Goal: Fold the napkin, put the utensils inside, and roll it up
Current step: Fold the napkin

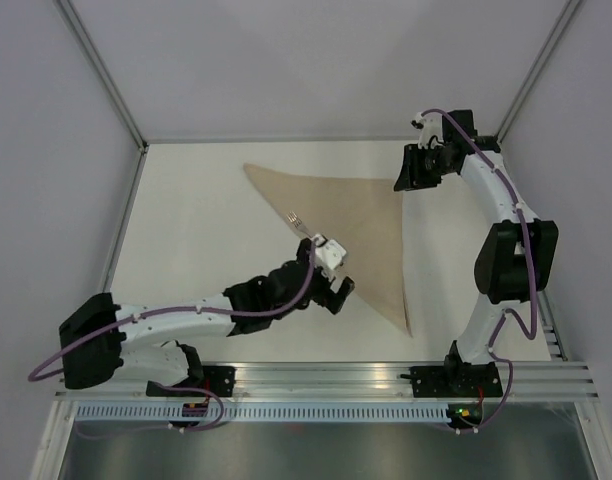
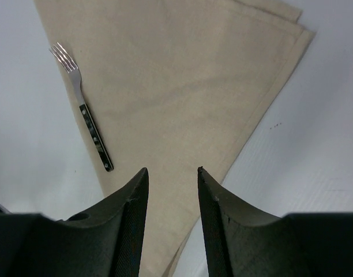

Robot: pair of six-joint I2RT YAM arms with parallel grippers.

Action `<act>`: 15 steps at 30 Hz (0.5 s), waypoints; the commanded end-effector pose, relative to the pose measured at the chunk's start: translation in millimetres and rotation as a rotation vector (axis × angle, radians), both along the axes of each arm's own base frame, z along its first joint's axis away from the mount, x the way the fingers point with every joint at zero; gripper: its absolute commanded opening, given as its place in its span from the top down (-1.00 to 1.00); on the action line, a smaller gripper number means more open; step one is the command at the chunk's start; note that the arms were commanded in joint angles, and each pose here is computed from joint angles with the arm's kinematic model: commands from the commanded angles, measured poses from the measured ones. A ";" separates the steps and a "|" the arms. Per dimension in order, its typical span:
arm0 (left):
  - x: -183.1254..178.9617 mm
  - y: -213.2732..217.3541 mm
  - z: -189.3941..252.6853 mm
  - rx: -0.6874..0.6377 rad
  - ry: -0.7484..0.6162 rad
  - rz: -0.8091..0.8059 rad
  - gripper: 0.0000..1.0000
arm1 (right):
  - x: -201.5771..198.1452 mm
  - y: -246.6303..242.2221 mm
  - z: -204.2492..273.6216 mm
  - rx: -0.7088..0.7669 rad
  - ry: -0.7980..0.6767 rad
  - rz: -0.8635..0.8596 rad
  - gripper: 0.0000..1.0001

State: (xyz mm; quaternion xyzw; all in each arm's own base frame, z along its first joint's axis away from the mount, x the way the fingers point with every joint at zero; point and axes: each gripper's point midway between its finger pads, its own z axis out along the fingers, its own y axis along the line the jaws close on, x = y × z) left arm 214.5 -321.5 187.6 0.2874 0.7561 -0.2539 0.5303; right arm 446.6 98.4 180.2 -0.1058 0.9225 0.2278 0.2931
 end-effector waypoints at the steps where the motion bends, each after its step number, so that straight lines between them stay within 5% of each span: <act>1: 6.7 -26.4 8.8 0.087 -0.280 0.025 -0.99 | -7.1 2.4 3.0 0.077 0.003 0.002 0.09; 7: -43.0 -84.1 -37.2 0.198 -0.438 -0.177 -0.99 | -4.0 -20.3 -3.1 0.071 0.004 -0.049 0.10; 15: -86.2 -134.1 -65.9 0.142 -0.522 -0.350 -0.99 | -6.0 -24.8 -7.9 0.069 0.005 -0.063 0.10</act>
